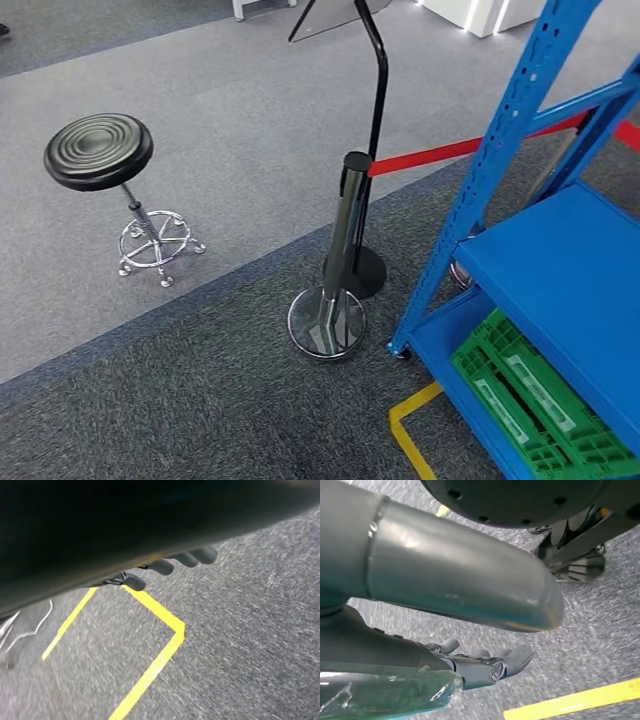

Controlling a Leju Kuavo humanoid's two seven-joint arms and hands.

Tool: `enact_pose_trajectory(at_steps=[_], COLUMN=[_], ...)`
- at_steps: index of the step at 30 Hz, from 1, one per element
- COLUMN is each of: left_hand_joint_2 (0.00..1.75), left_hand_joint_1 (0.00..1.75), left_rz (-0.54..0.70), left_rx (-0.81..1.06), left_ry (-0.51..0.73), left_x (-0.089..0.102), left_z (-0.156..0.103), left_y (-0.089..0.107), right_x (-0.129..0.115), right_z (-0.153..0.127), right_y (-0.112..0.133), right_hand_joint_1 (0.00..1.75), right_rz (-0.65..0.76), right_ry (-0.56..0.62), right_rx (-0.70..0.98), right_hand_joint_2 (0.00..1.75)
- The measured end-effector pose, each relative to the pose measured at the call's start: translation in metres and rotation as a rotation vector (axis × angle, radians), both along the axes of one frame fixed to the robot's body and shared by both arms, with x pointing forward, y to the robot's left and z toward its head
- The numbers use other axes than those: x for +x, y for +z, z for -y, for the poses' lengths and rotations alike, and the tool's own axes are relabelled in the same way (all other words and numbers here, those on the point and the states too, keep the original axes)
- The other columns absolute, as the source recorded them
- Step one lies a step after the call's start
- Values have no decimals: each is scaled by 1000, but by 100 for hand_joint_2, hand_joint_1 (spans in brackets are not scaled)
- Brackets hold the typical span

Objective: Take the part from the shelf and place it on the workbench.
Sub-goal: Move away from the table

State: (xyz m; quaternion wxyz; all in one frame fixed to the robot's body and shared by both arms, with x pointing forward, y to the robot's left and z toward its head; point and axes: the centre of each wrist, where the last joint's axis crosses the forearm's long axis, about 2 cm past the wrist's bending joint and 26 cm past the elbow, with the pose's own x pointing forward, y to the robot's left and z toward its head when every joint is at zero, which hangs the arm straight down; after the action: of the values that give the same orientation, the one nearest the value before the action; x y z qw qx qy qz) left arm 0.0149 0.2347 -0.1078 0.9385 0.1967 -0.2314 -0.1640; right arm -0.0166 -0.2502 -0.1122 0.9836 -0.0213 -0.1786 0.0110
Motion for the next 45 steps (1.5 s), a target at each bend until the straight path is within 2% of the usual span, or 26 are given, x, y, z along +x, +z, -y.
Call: enact_pose_trajectory(at_steps=[11,22,45], left_hand_joint_2=[0,0,0], left_hand_joint_1=[0,0,0], left_rz=[10,-3,-3], left_rx=[1,-1,-3], left_ry=[-5,31,32], left_x=[4,0,2], left_z=[-3,-11,-17], left_y=[0,-1,-2], right_x=[1,20,22], right_z=[4,3,6], right_y=[0,0,0], right_hand_joint_1=[0,0,0], right_rz=[-6,18,4], right_ry=[3,51,76], right_rx=[-1,-7,-19], right_hand_joint_2=[0,0,0])
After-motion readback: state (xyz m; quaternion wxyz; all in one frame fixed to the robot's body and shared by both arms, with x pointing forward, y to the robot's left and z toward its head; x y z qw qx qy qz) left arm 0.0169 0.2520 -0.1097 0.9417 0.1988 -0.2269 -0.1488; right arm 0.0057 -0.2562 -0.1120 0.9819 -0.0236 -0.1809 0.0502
